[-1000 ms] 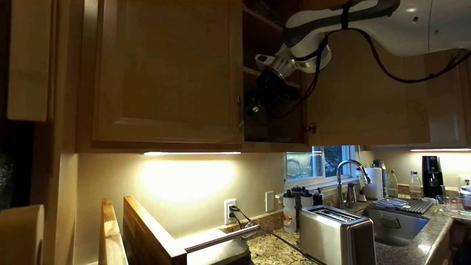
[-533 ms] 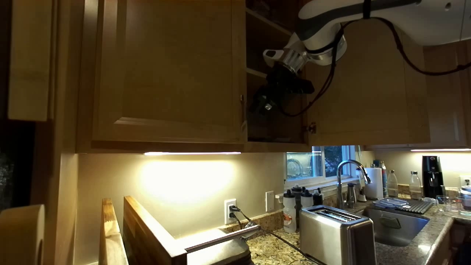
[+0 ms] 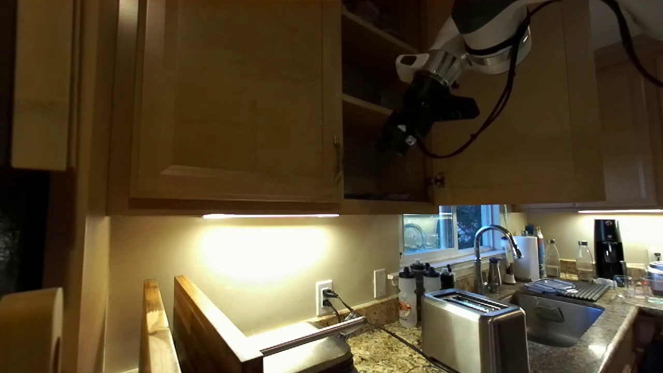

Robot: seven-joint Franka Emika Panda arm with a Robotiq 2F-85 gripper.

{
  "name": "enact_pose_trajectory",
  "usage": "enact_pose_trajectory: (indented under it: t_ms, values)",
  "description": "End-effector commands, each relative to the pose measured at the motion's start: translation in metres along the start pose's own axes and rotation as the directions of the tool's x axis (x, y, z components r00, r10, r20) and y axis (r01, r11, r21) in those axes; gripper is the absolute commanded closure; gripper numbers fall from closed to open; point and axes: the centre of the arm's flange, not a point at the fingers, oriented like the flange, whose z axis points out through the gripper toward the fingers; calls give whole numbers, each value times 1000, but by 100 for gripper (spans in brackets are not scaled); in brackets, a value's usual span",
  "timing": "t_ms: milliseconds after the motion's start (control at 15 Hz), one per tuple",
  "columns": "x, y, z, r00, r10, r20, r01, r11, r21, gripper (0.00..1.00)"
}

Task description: Open the cabinet doors

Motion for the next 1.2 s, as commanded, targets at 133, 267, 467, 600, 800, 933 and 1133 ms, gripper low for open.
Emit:
enact_pose_trajectory:
  t_ms: [133, 267, 467, 600, 800, 933, 1133]
  values:
    - [-10, 23, 12, 999, 50, 12, -50, 998, -40, 0]
    - [-7, 38, 18, 998, 59, 8, -58, 997, -53, 0]
    - [4, 56, 26, 998, 55, -1, -55, 996, -68, 0]
    - [12, 64, 29, 999, 48, -4, -48, 996, -71, 0]
    - [26, 75, 31, 1000, 18, -8, -19, 997, -79, 0]
    - [33, 83, 34, 1000, 2, -8, -2, 997, -81, 0]
    - [40, 96, 40, 1000, -17, -3, 17, 996, -85, 0]
